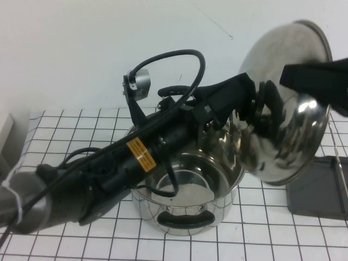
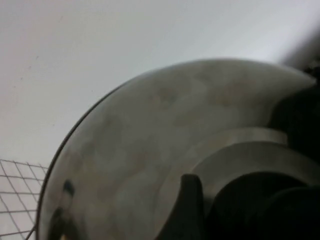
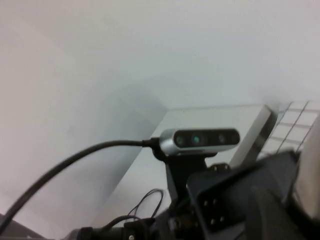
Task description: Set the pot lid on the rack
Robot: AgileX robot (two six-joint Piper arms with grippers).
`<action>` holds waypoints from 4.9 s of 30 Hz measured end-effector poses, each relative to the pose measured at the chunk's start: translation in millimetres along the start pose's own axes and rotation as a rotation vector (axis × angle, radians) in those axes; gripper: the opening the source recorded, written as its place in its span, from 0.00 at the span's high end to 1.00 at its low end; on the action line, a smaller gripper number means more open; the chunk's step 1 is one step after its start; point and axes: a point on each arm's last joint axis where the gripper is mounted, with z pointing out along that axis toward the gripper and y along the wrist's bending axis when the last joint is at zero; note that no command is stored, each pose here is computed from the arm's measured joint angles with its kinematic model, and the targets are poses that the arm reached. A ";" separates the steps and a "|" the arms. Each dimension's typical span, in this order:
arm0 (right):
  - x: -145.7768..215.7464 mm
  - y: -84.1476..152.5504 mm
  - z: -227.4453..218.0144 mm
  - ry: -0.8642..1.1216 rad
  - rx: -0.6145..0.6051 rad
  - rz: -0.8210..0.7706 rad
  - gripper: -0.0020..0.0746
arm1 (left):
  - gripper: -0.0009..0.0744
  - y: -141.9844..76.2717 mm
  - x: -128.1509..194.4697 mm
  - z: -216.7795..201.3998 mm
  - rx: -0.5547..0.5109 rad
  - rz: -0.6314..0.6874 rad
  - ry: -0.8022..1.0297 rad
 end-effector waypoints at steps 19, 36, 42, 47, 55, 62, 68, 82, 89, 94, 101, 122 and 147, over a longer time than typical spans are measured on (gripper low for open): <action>-1.5 41.9 -50.1 0.069 0.359 -0.391 0.90 | 0.84 -45.0 -78.6 -63.0 0.018 0.466 0.145; 2.1 -25.4 -48.1 0.057 0.700 -0.332 0.90 | 0.99 -159.3 -57.1 -120.1 -0.012 0.981 0.351; 1.0 -48.2 -35.5 0.080 0.703 -0.300 0.90 | 0.99 -161.3 -53.3 -124.1 -0.030 0.978 0.391; 0.0 -59.6 -26.7 0.074 0.676 -0.304 0.90 | 0.99 -158.6 -51.8 -125.2 -0.049 0.978 0.423; -1.7 -75.1 -21.0 0.069 0.704 -0.302 0.89 | 0.99 -156.2 -50.6 -126.3 -0.065 0.990 0.453; -0.3 -85.4 -17.4 0.084 0.720 -0.283 0.85 | 0.99 -153.2 -49.2 -127.7 -0.086 0.998 0.488; -1.2 -91.3 -16.4 0.076 0.743 -0.282 0.62 | 0.99 -151.5 -48.4 -128.6 -0.102 0.986 0.506; 3.3 -90.5 -17.6 0.159 0.739 -0.354 0.44 | 0.99 -153.2 -45.3 -129.4 -0.074 0.956 0.528; -0.3 -77.3 -38.7 0.159 0.754 -0.350 0.46 | 0.99 -153.4 -44.9 -129.5 -0.069 0.954 0.531; -1.8 -62.1 -57.1 0.148 0.748 -0.345 0.47 | 0.99 -153.0 -45.7 -129.3 -0.078 0.957 0.525; 4.7 -36.2 -71.7 0.184 0.724 -0.400 0.47 | 0.99 -150.4 -55.2 -128.5 -0.179 0.995 0.444; 74.9 110.4 -139.5 -0.141 0.613 -0.842 0.82 | 0.99 -130.8 5.0 -239.2 -0.606 1.045 -0.058; 162.9 51.5 -128.5 -0.148 0.424 -0.721 0.94 | 0.99 -93.8 73.5 -257.1 -0.377 0.948 0.243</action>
